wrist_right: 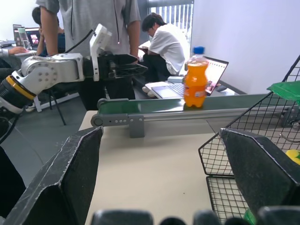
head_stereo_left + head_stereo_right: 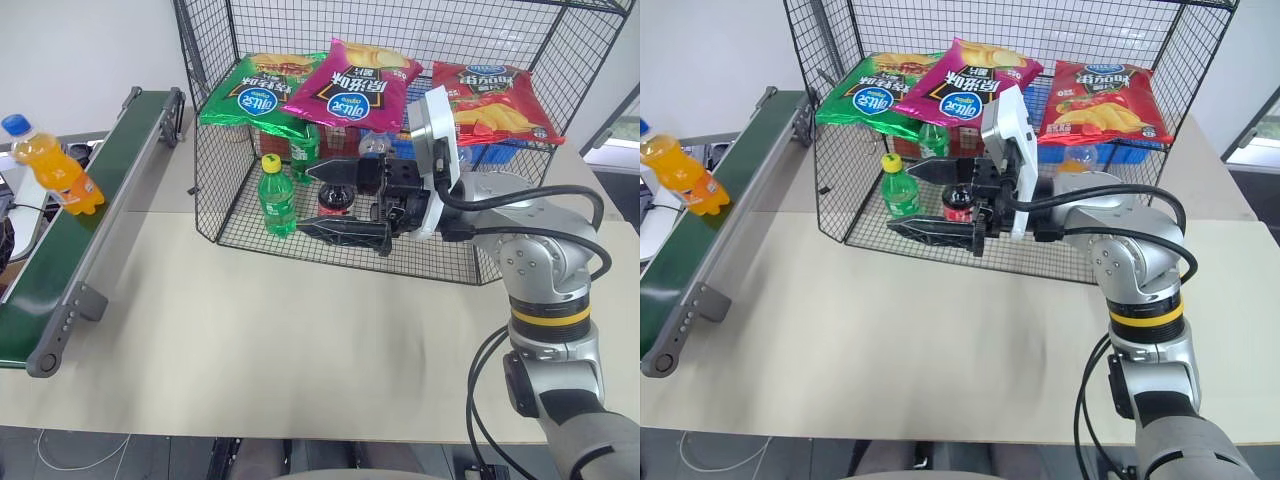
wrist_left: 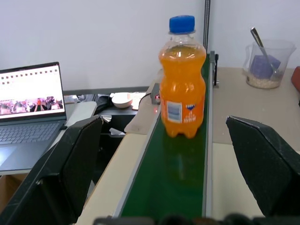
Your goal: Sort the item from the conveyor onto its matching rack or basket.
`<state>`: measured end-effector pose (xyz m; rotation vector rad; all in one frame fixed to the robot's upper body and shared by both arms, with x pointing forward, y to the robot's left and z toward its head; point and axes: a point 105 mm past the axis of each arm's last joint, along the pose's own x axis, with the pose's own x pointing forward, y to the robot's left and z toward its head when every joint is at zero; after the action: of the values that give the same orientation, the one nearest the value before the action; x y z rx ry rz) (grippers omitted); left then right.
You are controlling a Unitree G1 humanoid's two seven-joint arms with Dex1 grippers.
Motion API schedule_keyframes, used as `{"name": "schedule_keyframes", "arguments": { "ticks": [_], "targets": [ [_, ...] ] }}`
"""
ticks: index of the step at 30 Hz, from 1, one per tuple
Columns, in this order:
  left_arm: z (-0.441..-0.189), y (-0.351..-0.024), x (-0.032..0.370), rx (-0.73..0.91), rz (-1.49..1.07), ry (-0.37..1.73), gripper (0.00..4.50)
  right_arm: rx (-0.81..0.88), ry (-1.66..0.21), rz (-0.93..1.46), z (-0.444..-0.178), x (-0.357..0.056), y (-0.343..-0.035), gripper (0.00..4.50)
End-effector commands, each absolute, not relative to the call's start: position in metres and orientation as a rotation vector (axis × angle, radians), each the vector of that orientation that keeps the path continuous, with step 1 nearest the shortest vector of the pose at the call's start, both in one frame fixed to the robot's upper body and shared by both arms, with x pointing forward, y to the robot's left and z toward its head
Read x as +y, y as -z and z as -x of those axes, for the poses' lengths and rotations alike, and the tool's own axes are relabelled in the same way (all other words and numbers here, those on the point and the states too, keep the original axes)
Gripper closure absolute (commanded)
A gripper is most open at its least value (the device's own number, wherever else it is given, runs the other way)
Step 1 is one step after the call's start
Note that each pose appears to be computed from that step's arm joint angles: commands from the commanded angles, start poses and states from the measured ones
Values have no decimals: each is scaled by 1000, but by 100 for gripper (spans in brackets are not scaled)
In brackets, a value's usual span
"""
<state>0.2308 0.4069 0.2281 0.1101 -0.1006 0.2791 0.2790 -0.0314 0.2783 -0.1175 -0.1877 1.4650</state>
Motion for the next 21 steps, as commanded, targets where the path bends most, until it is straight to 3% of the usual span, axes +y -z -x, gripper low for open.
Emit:
{"name": "schedule_keyframes", "arguments": {
  "ticks": [1, 8, 20, 21],
  "targets": [
    [-234, -245, 409, -144, -171, -273, 0, -263, -1463, 144, -271, -32, -290, 9],
    [-243, -253, 417, -140, -179, -264, 0, -275, -1446, 143, -273, -31, -294, 9],
    [-246, -234, 428, -84, -104, -278, 0, -279, -1422, 135, -275, -32, -297, 9],
    [-246, -231, 428, -82, -81, -270, 26, -279, -1420, 136, -275, -32, -297, 3]
  ]
}}
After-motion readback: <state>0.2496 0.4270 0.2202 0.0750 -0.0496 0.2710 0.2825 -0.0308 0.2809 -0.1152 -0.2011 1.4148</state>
